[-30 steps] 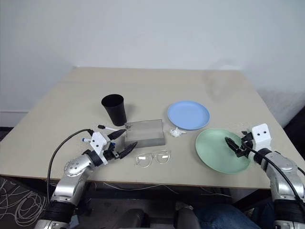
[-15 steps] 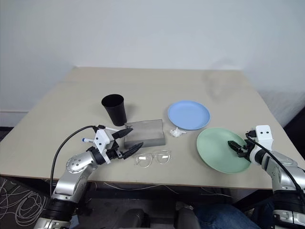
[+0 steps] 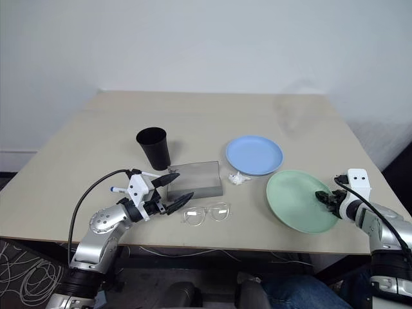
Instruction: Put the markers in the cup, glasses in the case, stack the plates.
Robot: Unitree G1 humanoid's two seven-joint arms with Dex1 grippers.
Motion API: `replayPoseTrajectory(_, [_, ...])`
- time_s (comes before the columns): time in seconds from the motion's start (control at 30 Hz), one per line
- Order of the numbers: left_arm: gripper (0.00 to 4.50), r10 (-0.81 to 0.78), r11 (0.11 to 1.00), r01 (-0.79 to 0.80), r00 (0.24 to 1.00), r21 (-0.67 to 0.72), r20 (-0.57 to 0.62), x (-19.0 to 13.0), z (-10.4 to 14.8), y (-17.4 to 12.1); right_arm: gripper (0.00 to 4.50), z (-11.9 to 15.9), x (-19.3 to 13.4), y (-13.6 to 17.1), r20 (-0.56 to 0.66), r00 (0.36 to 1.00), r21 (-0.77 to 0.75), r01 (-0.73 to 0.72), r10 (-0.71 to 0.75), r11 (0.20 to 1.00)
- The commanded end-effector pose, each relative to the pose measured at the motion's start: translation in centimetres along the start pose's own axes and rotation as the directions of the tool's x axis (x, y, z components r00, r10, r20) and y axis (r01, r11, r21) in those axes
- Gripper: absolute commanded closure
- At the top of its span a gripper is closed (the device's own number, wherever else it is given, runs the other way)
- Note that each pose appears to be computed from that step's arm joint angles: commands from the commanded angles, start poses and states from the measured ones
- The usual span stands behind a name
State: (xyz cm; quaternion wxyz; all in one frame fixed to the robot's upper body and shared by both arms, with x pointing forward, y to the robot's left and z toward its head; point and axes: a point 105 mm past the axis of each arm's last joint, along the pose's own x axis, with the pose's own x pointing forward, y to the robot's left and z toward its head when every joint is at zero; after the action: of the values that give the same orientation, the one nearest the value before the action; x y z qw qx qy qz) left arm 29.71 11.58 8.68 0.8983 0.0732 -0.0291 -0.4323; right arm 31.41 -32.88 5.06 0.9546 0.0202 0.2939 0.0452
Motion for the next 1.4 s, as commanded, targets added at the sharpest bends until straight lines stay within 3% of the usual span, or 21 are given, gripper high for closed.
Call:
replayPoseTrajectory(0.03, [0.58,-0.009,0.999,0.007,0.999,0.032,0.047,0.3,1.4,-0.1,3.88,1.9,-0.7,-0.8,0.047,0.998,-0.018,0.029,-0.028,0.999])
replayPoseTrajectory(0.1, [0.58,-0.008,0.999,0.007,0.999,0.032,0.046,0.3,1.3,-0.1,4.48,1.9,-0.7,-0.8,0.048,0.998,-0.022,0.033,-0.032,0.999])
replayPoseTrajectory(0.77, [0.58,0.01,0.999,-0.012,0.999,0.037,0.042,0.1,1.2,0.0,4.48,2.7,-0.1,-1.7,0.081,0.996,-0.005,0.04,-0.039,0.999])
replayPoseTrajectory(1.03, [0.58,0.009,0.999,-0.01,0.999,0.034,0.038,0.2,1.0,0.1,4.48,2.9,-0.2,-3.8,0.116,0.99,0.113,0.063,-0.076,0.992])
replayPoseTrajectory(1.4, [0.58,0.009,0.999,-0.01,0.999,0.039,0.034,0.1,1.0,0.2,4.48,2.8,-0.7,-7.3,0.117,0.97,0.116,0.2,-0.214,0.973])
